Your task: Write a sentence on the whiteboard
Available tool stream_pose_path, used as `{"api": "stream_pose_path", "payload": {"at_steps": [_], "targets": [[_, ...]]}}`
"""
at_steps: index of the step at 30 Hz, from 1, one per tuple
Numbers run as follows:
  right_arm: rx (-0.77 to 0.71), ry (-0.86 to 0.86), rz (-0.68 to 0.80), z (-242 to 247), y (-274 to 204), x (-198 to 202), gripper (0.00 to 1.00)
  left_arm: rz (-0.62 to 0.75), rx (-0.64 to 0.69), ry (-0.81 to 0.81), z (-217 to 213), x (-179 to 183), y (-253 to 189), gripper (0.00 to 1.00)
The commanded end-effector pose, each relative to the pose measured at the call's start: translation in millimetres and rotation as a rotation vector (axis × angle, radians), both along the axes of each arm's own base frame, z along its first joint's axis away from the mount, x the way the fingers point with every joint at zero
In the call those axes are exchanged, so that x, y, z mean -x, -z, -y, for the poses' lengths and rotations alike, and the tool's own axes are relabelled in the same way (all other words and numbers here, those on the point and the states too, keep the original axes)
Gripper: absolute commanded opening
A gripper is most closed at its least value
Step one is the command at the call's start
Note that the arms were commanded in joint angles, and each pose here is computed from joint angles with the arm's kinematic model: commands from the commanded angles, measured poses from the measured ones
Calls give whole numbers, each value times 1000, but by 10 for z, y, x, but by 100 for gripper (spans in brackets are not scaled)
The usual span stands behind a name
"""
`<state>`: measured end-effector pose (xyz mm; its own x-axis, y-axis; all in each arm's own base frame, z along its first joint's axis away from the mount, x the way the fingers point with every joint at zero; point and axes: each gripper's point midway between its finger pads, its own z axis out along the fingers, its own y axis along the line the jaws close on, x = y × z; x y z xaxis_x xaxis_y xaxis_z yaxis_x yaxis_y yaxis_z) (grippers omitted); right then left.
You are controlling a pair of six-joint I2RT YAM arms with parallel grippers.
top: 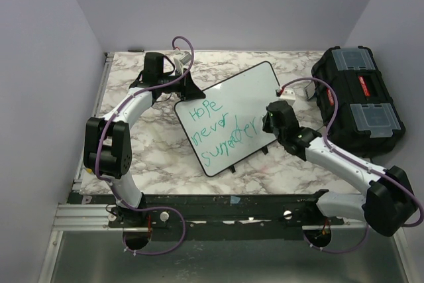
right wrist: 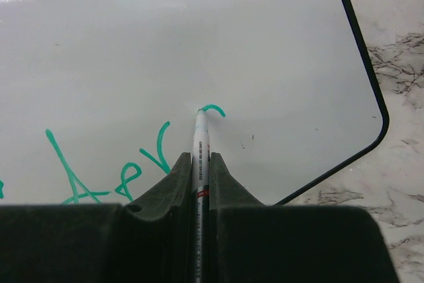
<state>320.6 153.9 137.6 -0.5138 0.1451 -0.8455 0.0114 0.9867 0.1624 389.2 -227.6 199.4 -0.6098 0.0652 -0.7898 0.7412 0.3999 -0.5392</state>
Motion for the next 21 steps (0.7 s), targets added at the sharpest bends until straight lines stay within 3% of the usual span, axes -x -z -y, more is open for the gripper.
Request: {"api": "stream_pose_path", "payload": {"at_steps": [1, 7, 21], "targets": [[-38, -88, -75, -132, 207, 162, 1, 232, -45, -9, -62, -232, -139, 0], [-65, -71, -104, -83, 291, 292, 1, 235, -44, -9, -60, -235, -146, 0], [34, 169, -126, 383, 437, 352, 1, 227, -38, -6, -51, -236, -137, 0]]}}
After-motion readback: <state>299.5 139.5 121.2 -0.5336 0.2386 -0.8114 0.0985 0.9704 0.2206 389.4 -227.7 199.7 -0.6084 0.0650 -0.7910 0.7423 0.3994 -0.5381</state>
